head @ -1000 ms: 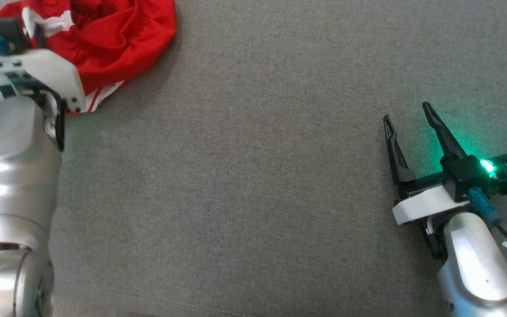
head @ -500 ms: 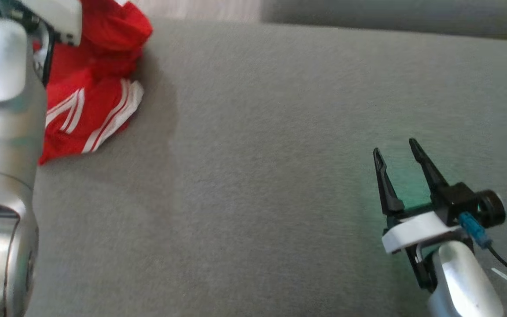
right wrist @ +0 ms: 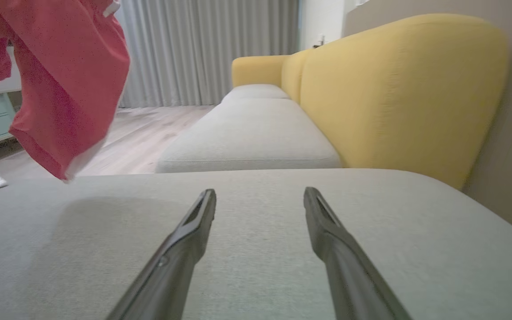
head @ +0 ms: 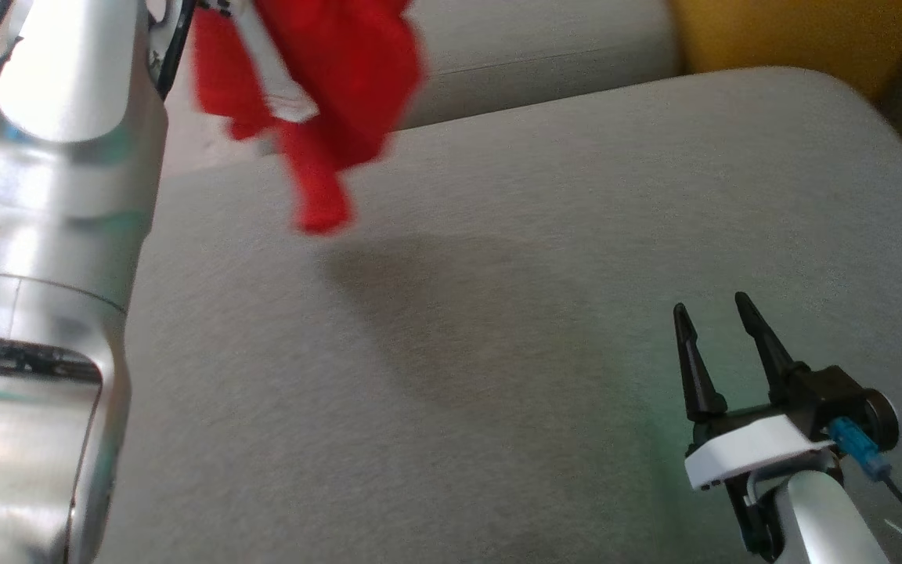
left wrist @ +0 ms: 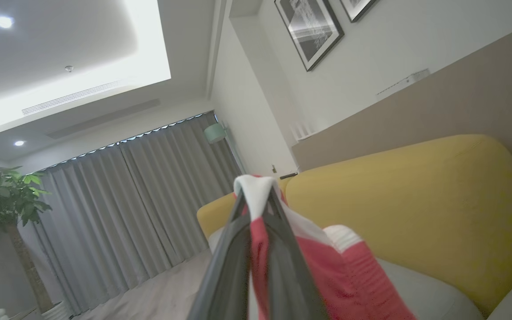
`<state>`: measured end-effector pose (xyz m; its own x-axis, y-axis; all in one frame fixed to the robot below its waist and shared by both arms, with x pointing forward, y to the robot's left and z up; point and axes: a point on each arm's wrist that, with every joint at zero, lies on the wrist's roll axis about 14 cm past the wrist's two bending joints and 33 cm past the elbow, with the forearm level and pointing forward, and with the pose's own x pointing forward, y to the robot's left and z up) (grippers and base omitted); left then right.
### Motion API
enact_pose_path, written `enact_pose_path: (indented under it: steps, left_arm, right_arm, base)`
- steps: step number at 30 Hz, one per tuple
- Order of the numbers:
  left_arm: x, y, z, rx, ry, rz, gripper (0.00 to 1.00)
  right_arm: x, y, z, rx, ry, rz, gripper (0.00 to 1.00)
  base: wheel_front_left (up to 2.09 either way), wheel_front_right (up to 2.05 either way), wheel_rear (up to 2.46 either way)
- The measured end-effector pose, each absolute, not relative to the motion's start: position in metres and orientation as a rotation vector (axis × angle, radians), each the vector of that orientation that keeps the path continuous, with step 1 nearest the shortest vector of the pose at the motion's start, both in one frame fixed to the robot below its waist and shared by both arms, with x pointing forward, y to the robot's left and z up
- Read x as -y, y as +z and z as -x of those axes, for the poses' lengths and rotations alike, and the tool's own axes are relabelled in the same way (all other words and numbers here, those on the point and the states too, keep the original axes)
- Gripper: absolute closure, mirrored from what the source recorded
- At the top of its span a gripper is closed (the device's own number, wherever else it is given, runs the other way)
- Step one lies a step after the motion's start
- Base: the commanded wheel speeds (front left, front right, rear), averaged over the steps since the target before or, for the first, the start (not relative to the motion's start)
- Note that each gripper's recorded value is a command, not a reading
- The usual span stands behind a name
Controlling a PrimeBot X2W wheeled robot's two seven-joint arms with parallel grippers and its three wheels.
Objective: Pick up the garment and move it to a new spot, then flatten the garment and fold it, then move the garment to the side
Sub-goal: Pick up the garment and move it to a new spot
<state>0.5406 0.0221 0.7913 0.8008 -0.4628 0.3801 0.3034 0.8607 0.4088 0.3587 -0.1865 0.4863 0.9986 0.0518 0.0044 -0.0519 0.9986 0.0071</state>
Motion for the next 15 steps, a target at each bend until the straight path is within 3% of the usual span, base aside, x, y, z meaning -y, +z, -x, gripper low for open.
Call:
enact_pose_path:
  steps: [6, 12, 13, 14, 15]
  left_arm:
    - [0.052, 0.775, -0.527, 0.468, -0.586, -0.246, 1.00]
    - [0.072, 0.580, -0.510, 0.037, -0.702, -0.205, 1.00]
    - [0.065, 0.544, -0.503, -0.038, -0.699, -0.183, 0.67]
    - [0.057, 0.517, -0.496, -0.086, -0.691, -0.155, 0.00]
    - [0.048, 0.493, -0.489, -0.130, -0.665, -0.130, 0.00]
  right_arm:
    - [0.229, 0.496, -0.330, 0.038, -0.088, -0.026, 0.00]
    - [0.246, 0.488, -0.312, 0.020, -0.160, -0.063, 0.00]
    - [0.246, 0.485, -0.312, 0.008, -0.159, -0.063, 0.00]
    - [0.245, 0.483, -0.314, -0.001, -0.156, -0.061, 0.00]
    - [0.243, 0.481, -0.315, -0.007, -0.152, -0.065, 0.00]
  base:
    - [0.00, 0.00, 0.00]
    - [0.00, 0.00, 0.00]
    - [0.00, 0.00, 0.00]
    - [0.00, 0.00, 0.00]
    - [0.00, 0.00, 0.00]
